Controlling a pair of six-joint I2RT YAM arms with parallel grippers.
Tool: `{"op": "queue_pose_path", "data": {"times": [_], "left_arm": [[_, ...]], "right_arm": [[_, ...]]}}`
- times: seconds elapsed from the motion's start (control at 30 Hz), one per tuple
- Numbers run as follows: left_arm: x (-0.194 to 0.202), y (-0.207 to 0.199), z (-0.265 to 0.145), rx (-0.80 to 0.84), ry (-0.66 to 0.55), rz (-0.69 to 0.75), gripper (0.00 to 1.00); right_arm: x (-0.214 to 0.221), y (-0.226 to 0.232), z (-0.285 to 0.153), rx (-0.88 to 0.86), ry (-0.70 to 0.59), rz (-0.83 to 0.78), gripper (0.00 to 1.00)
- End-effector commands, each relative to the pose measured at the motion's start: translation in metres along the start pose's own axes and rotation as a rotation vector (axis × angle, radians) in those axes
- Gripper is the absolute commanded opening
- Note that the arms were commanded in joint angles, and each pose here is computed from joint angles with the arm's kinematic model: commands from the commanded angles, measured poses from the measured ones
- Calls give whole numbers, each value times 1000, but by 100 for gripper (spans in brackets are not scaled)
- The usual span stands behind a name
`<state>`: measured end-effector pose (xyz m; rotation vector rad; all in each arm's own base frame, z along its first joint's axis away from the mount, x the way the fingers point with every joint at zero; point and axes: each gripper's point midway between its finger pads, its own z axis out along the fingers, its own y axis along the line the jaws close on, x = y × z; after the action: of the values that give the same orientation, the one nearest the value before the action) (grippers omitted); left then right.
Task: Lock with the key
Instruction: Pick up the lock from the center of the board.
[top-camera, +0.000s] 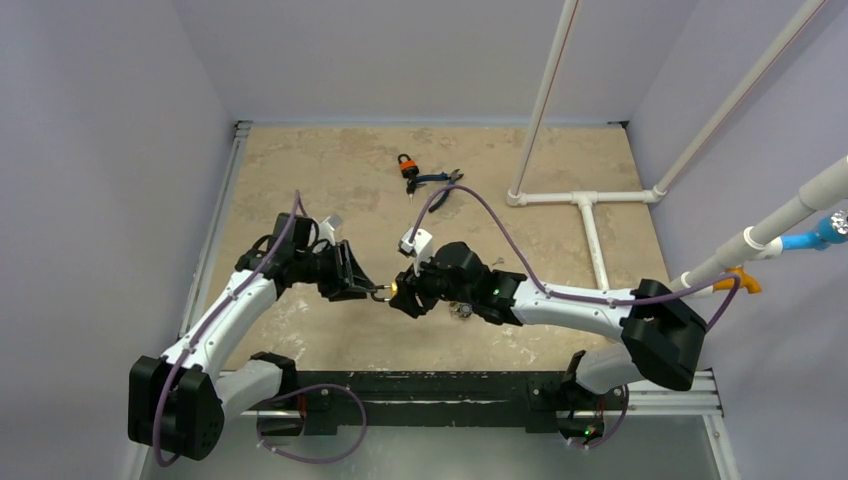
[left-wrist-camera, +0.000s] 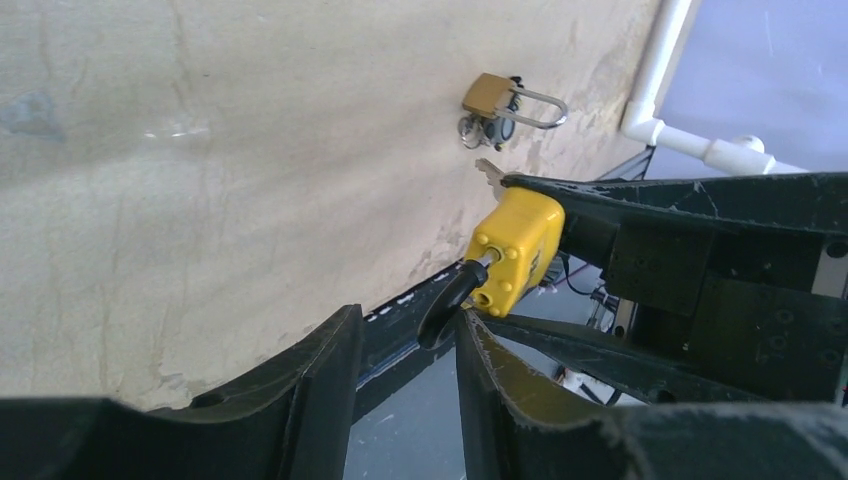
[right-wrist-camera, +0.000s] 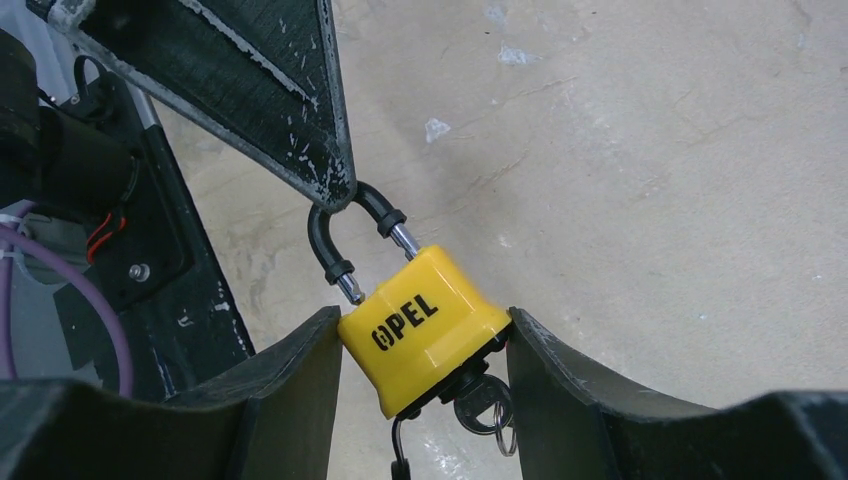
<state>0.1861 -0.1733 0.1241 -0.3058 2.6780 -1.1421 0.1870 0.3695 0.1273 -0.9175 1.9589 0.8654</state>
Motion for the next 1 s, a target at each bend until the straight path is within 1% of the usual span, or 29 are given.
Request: {"op": "queue_pose_path", "data": {"times": [0.0, 0.17, 0.53, 0.63, 0.67, 0.73, 0.77, 0.8, 0.87, 0.9, 0.93, 0.97], "left_arm": [[-3, -38, -8, 111, 4, 76, 38], [-6, -50, -15, 135, -20, 94, 38], [1, -65, -18, 185, 16, 127, 34], [2, -69, -19, 193, 15, 129, 26], [1, -70, -19, 195, 10, 131, 20], [0, -73, -21, 199, 2, 133, 4], [0, -75, -23, 204, -1, 137, 0], [0, -78, -25, 212, -3, 144, 0], [-2, -88, -33, 235, -26, 182, 0], [-4, -96, -41, 248, -48, 212, 0], [-5, -103, -48, 259, -66, 241, 0], [-6, -111, -57, 272, -85, 273, 0]], "right_arm": [[-55, 18, -11, -63, -149, -14, 8], [-62, 18, -16, -57, -163, -14, 8], [-83, 25, -30, -80, -212, -17, 8], [-85, 26, -32, -82, -216, -19, 9], [-86, 27, -32, -84, -218, -21, 9], [-87, 27, -33, -85, -218, -20, 9], [-88, 27, -34, -83, -219, -19, 15], [-89, 27, -36, -84, -223, -17, 25], [-94, 29, -41, -90, -233, -13, 53], [-97, 30, -45, -97, -243, -6, 65], [-102, 31, -50, -106, -256, 3, 76], [-108, 29, -57, -116, -274, 16, 85]]}}
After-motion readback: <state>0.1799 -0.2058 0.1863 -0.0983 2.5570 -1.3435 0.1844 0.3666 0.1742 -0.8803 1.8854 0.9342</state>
